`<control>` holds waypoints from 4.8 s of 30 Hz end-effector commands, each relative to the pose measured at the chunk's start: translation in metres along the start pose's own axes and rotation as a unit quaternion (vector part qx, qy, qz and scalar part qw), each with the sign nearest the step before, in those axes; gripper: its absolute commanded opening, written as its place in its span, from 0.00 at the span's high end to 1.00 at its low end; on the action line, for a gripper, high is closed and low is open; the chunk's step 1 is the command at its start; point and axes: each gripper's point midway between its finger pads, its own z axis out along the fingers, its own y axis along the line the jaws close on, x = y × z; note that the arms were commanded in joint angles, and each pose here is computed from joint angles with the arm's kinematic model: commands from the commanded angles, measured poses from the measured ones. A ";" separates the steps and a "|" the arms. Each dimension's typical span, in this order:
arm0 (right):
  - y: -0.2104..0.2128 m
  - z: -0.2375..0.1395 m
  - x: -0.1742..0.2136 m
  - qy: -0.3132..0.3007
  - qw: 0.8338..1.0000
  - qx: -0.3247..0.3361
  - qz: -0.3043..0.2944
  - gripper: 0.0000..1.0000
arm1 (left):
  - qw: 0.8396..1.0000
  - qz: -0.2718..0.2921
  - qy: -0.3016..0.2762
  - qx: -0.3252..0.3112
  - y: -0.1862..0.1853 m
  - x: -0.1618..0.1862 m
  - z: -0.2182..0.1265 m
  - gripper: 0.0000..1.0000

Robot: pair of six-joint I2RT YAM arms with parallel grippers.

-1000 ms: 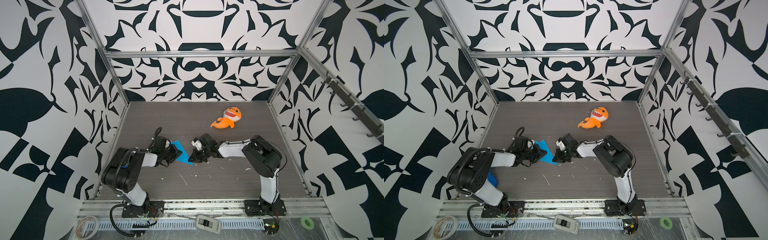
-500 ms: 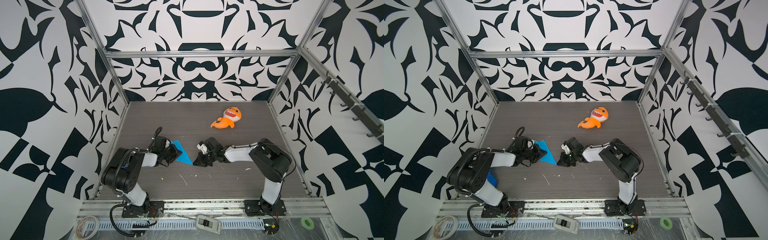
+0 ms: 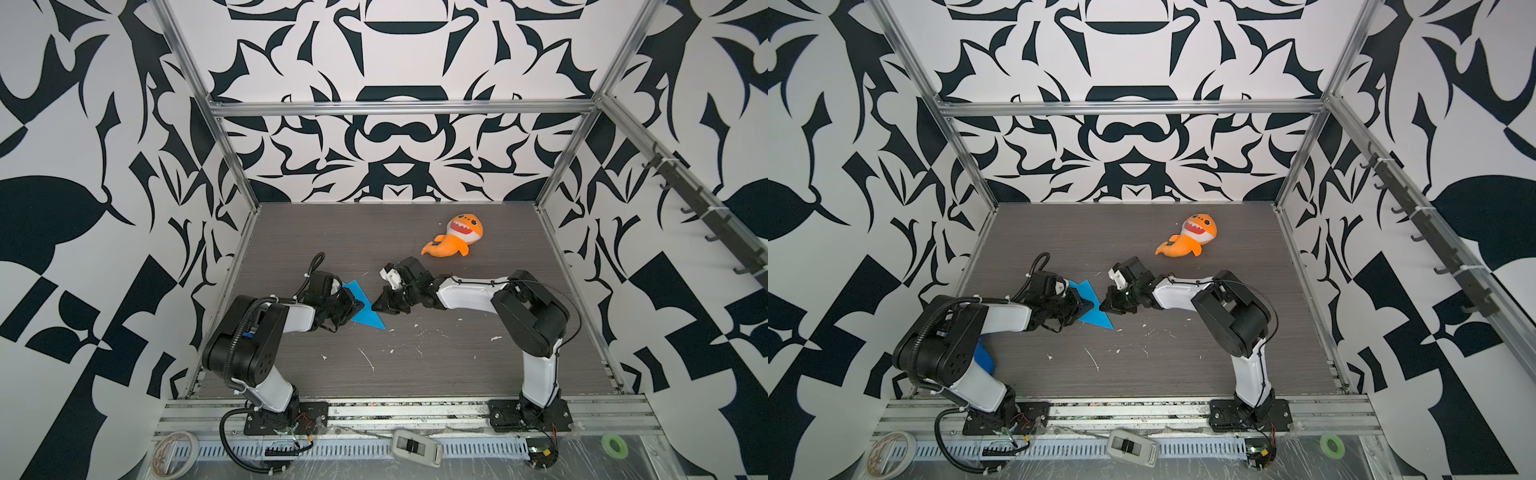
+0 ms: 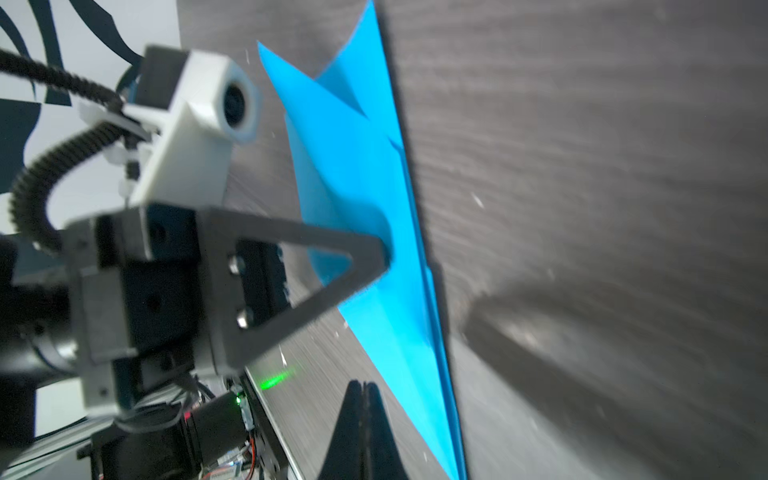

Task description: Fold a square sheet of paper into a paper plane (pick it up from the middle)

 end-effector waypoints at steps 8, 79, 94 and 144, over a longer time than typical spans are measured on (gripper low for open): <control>-0.007 0.016 0.008 0.039 0.999 0.006 0.003 1.00 | 0.998 -0.020 0.003 -0.060 0.029 0.004 -0.001 0.91; -0.076 0.018 0.039 0.083 0.988 0.130 0.018 1.00 | 0.887 0.228 0.029 -0.400 0.047 -0.054 -0.035 0.88; -0.079 0.018 0.040 0.083 0.987 0.133 0.018 1.00 | 0.884 0.179 0.010 -0.432 0.071 -0.090 -0.043 0.88; -0.081 0.016 0.042 0.085 0.986 0.141 0.017 1.00 | 0.902 0.220 0.036 -0.371 0.037 -0.009 -0.027 0.92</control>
